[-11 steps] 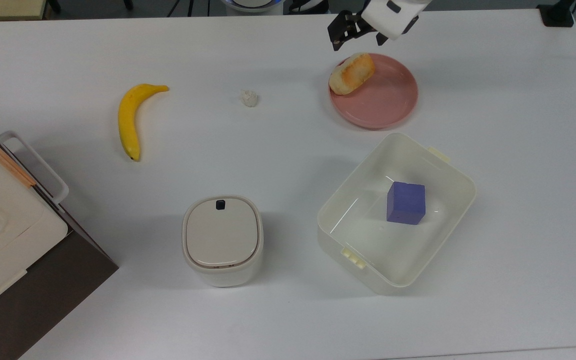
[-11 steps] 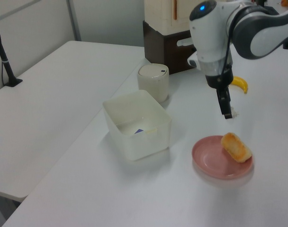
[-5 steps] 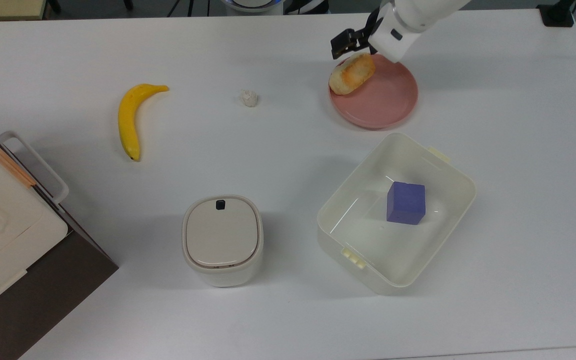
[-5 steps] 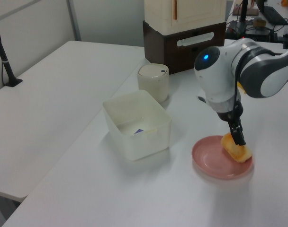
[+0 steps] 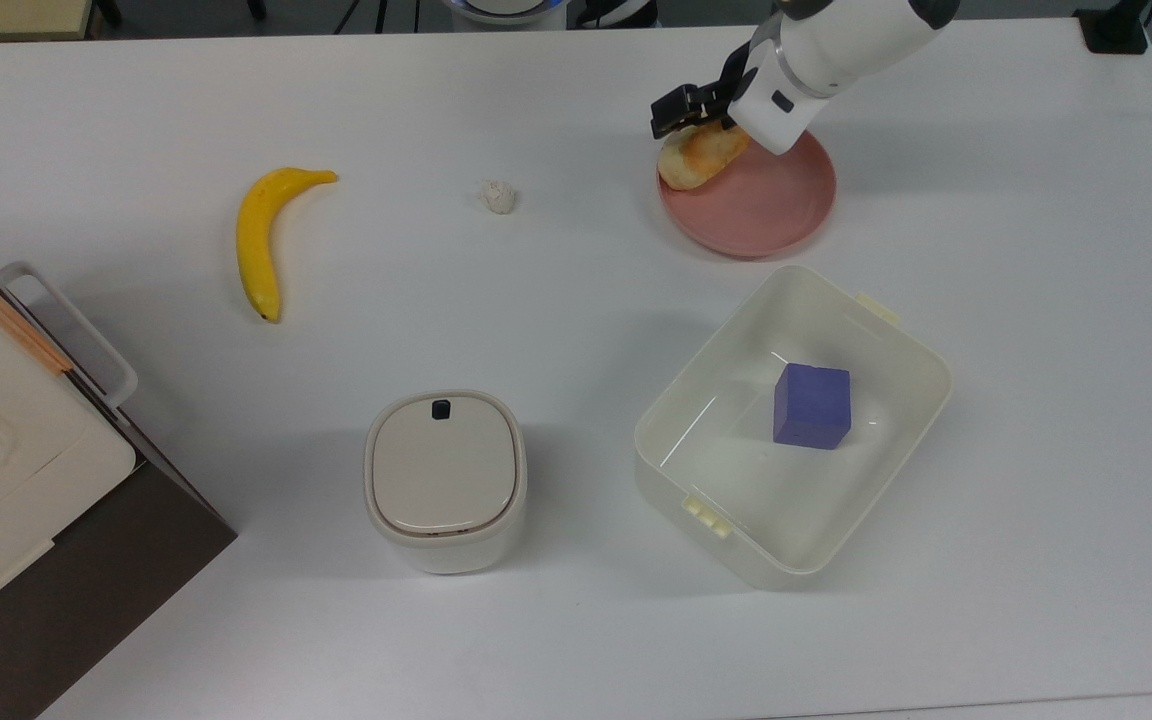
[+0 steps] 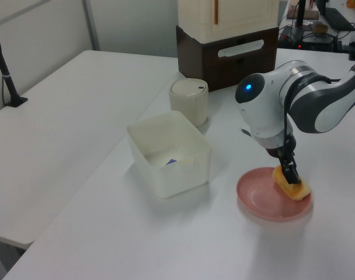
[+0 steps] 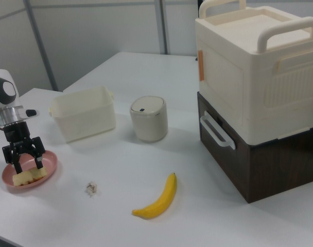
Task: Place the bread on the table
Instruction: 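Close the gripper on the bread roll and lift it off the plate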
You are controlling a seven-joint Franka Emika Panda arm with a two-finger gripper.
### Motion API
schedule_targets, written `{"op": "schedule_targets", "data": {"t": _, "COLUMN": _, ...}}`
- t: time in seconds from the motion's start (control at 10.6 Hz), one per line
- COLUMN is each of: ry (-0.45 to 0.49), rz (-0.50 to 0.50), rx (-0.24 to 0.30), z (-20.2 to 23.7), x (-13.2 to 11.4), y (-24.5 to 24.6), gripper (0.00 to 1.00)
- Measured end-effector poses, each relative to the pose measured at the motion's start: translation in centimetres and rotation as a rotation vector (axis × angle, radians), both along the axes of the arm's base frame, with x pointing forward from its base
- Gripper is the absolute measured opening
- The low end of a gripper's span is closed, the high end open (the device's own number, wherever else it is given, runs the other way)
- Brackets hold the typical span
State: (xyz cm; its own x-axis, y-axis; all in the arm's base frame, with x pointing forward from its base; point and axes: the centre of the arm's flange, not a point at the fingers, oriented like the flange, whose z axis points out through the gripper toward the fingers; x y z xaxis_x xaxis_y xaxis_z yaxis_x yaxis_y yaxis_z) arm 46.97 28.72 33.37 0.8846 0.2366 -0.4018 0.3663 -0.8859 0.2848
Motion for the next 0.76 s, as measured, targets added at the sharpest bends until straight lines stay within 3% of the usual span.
{"op": "schedule_targets", "data": {"t": 0.09, "ry": 0.0, "rz": 0.005, "rx": -0.007, "z": -0.2, "x": 0.04, "y": -0.05, "gripper": 0.87}}
{"op": "schedule_targets", "data": {"t": 0.38, "ry": 0.006, "rz": 0.007, "rx": -0.013, "z": -0.67, "x": 0.06, "y": -0.08, "gripper": 0.34}}
{"op": "schedule_targets", "data": {"t": 0.57, "ry": 0.004, "rz": 0.007, "rx": -0.012, "z": -0.6, "x": 0.12, "y": -0.05, "gripper": 0.07}}
{"op": "schedule_targets", "data": {"t": 0.76, "ry": 0.0, "rz": 0.005, "rx": -0.009, "z": -0.52, "x": 0.23, "y": -0.06, "gripper": 0.05}}
